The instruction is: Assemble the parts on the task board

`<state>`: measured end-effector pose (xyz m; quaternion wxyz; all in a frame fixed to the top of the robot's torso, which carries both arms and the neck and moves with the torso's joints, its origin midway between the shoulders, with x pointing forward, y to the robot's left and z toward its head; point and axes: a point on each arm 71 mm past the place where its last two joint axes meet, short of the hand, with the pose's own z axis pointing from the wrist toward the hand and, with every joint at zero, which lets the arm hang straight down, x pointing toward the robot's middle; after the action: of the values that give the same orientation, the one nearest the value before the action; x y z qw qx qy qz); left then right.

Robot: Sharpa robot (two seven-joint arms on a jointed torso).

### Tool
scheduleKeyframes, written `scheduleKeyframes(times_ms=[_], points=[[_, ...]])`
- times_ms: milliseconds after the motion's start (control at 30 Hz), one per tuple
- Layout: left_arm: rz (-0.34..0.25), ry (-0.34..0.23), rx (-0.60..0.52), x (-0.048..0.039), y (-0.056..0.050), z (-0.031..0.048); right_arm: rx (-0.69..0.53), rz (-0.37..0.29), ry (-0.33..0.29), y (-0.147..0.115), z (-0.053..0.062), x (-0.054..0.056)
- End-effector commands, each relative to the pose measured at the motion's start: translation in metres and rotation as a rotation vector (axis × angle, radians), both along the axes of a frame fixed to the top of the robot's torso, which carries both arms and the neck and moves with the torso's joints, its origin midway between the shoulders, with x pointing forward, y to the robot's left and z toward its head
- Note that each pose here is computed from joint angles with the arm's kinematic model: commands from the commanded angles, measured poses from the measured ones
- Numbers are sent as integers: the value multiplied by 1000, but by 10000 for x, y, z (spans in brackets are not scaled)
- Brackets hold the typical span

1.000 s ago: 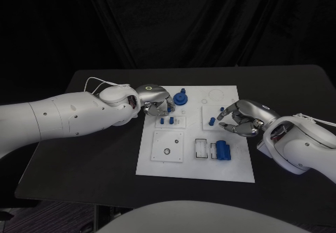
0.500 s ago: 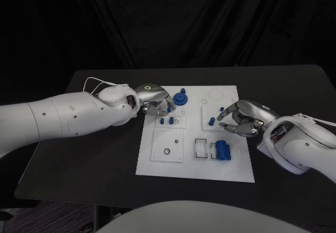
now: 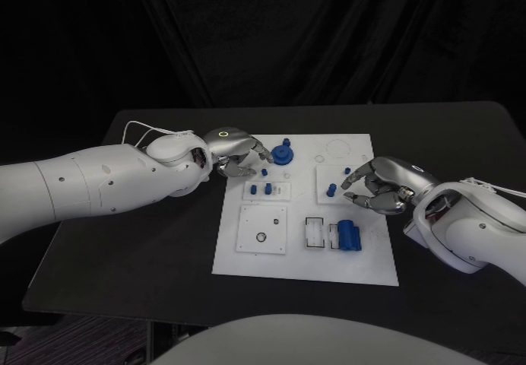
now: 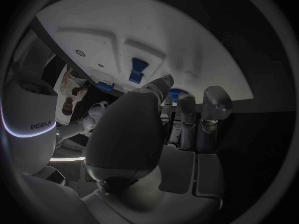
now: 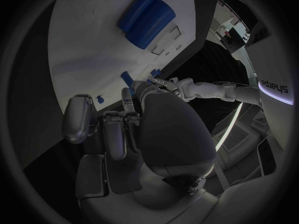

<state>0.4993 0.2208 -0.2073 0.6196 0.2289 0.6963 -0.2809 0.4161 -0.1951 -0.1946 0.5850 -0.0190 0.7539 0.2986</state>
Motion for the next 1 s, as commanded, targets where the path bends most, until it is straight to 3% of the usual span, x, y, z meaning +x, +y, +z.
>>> scheduleKeyframes(times_ms=[33, 300, 433, 633, 733, 800, 1000], points=[[24, -65, -31, 4, 87, 45, 0, -7, 2, -10, 2, -15], [70, -190, -121, -69, 406, 175, 25, -23, -33, -85, 62, -27], [129, -180, -274, -100, 615, 251, 48, -36, -91, -150, 206, 10], [134, -66, -517, -121, 787, 300, 61, -52, -195, -196, 508, 107], [132, 36, -680, -134, 830, 315, 51, -65, -243, -228, 634, 186], [121, 140, -835, -137, 832, 323, 30, -73, -274, -258, 694, 254], [75, 392, -1237, -190, 739, 356, -97, -65, -355, -303, 743, 408]])
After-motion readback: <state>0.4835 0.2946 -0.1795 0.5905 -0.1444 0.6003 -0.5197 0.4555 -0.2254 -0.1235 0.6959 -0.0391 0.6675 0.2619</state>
